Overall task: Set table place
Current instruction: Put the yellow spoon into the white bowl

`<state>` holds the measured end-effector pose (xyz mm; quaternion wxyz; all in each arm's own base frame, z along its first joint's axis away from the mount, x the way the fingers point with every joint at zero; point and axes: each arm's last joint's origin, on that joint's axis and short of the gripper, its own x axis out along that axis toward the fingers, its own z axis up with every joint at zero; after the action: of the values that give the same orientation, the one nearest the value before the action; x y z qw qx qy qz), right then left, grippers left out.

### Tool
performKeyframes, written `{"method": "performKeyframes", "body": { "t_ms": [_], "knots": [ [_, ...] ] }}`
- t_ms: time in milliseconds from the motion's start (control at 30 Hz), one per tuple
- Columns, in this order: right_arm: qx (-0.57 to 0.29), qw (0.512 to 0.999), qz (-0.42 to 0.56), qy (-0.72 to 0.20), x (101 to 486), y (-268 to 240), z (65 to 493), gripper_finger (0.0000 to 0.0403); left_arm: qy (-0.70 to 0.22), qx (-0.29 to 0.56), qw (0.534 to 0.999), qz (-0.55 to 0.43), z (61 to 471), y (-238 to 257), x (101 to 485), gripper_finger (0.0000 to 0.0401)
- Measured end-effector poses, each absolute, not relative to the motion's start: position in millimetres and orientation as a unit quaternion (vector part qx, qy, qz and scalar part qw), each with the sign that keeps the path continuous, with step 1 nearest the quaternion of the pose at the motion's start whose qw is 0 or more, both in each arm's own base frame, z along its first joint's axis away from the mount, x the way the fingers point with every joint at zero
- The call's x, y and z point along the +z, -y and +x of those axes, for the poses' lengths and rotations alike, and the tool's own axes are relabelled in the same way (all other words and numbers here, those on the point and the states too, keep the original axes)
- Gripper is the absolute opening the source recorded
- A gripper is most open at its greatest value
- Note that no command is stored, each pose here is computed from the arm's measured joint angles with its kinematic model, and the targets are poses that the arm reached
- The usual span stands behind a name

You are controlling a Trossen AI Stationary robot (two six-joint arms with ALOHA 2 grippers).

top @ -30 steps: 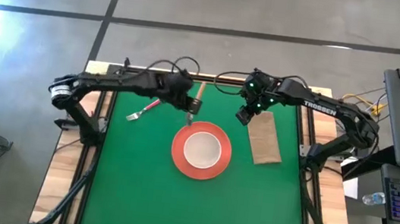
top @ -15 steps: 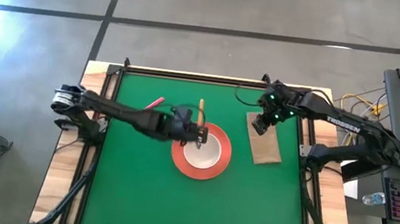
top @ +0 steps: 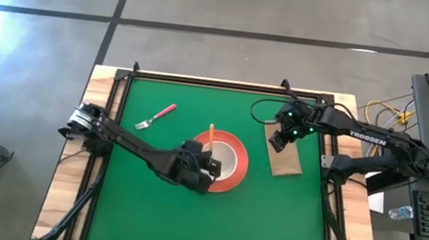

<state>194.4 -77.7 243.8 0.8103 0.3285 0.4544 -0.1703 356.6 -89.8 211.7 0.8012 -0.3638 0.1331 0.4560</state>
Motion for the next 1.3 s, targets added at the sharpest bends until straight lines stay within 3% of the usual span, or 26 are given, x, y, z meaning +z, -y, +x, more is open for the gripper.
{"method": "performKeyframes", "body": {
  "t_ms": [367,833,1300],
  "knots": [
    [-0.169,0.829,0.325,-0.423,249,73,204,0.0093,-0.132,0.494,0.806,-0.299,364,93,175,0.0],
    [-0.182,0.83,0.318,-0.421,249,74,204,0.0093,-0.153,0.48,0.8,-0.326,363,90,180,0.0002],
    [-0.191,0.832,0.308,-0.419,249,75,205,0.0093,-0.169,0.478,0.797,-0.328,360,89,181,0.0119]
  ]
}}
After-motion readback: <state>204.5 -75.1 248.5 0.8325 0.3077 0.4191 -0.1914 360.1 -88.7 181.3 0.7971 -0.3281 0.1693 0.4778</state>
